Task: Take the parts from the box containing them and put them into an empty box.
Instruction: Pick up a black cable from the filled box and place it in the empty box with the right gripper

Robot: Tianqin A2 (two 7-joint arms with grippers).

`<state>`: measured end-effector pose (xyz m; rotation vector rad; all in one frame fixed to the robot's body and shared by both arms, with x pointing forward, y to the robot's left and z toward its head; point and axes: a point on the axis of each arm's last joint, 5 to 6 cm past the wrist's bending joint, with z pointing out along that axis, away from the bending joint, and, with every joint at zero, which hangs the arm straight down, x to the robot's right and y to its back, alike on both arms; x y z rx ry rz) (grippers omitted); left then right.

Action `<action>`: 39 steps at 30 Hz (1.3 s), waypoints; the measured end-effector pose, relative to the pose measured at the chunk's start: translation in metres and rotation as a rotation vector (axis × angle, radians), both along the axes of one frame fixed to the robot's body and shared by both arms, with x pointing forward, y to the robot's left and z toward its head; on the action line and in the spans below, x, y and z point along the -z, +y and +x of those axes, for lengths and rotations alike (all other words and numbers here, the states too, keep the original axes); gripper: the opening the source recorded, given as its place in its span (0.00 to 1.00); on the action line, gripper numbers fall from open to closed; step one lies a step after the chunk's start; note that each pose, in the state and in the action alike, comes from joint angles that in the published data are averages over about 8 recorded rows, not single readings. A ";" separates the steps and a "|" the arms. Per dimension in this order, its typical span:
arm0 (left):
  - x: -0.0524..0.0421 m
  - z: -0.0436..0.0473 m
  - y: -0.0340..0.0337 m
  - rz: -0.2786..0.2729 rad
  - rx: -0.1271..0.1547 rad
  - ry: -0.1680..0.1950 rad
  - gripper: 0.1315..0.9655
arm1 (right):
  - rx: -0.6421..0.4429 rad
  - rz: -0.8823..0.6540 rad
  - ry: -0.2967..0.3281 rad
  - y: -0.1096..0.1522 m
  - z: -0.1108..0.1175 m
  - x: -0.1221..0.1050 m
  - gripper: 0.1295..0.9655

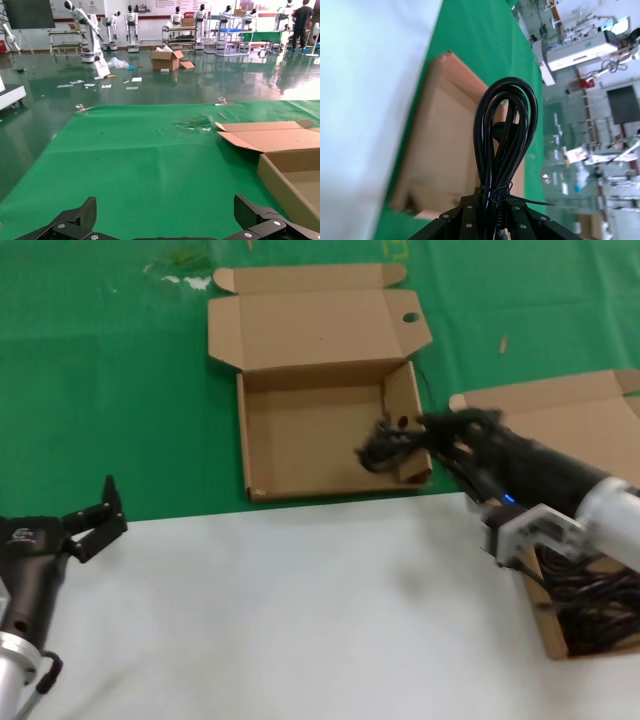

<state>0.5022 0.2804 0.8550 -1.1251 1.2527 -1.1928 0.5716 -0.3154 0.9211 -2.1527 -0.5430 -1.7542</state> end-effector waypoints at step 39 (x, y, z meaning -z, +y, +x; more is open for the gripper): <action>0.0000 0.0000 0.0000 0.000 0.000 0.000 1.00 | -0.091 -0.057 -0.074 0.088 0.093 0.021 0.12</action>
